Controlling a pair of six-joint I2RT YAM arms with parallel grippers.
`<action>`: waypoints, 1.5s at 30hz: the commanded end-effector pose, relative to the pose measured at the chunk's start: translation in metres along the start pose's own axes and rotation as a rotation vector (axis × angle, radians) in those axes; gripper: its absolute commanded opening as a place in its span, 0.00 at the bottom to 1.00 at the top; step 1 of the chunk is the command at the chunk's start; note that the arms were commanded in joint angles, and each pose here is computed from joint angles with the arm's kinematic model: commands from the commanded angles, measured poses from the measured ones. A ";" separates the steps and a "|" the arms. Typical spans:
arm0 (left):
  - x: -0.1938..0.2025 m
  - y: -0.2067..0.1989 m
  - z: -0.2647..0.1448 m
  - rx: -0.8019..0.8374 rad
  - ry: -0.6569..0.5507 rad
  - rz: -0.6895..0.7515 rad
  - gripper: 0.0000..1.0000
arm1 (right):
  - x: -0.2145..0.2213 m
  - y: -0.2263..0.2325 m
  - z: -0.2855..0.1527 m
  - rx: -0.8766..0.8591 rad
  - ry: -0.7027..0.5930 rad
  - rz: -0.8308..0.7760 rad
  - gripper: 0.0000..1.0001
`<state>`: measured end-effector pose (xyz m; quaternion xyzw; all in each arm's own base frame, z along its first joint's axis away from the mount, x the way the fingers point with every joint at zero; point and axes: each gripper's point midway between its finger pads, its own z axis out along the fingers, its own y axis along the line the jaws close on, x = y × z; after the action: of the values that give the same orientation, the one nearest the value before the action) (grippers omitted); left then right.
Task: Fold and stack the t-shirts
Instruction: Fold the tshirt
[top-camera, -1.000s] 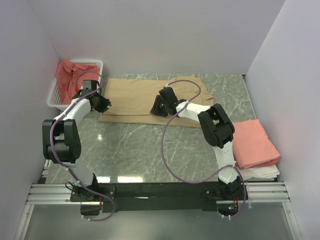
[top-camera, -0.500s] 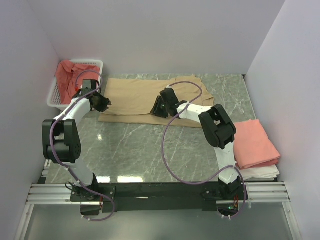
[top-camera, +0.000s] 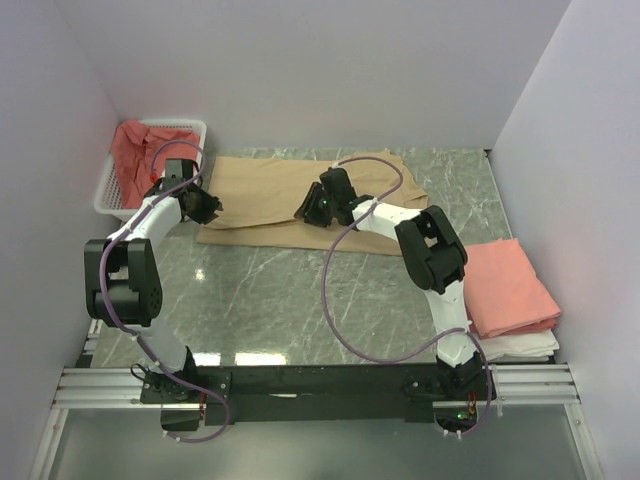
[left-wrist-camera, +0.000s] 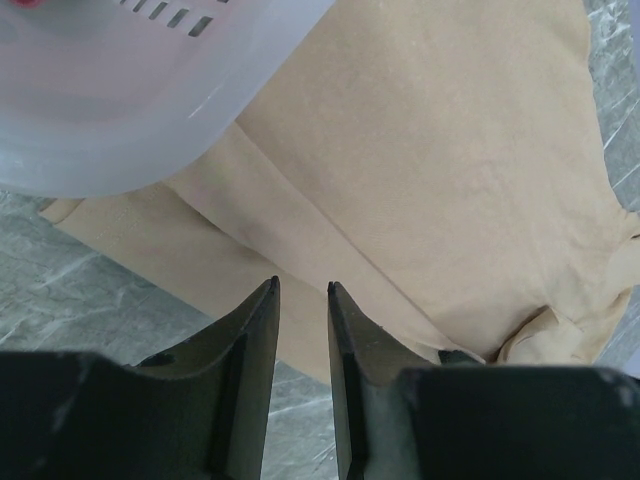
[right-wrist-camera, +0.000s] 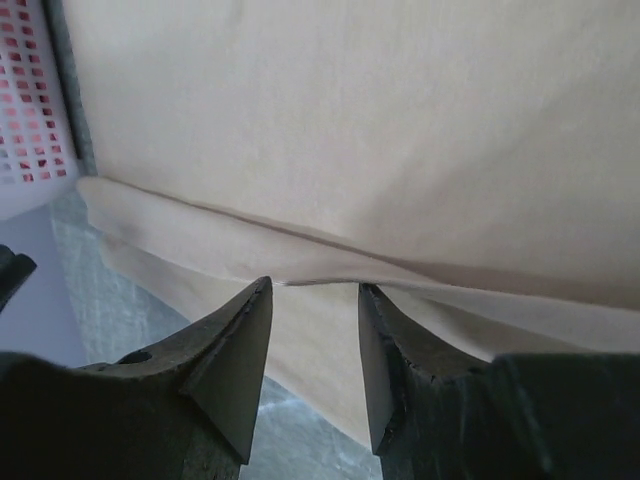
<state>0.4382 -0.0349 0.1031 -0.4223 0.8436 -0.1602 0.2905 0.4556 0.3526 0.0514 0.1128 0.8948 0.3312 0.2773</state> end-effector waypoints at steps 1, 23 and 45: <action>-0.012 -0.024 -0.013 0.078 -0.031 0.028 0.32 | -0.023 0.013 0.007 -0.073 -0.027 0.048 0.47; -0.007 -0.006 -0.014 -0.001 -0.085 0.023 0.31 | -0.061 0.030 -0.015 -0.141 -0.053 0.089 0.48; -0.021 0.065 -0.009 -0.218 -0.320 -0.053 0.31 | 0.005 -0.152 -0.205 0.282 -0.191 0.118 0.54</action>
<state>0.3903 0.0143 0.0729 -0.4829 0.8072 -0.0126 0.3391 0.3299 0.1453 0.0685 0.2338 0.9025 0.2125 0.2925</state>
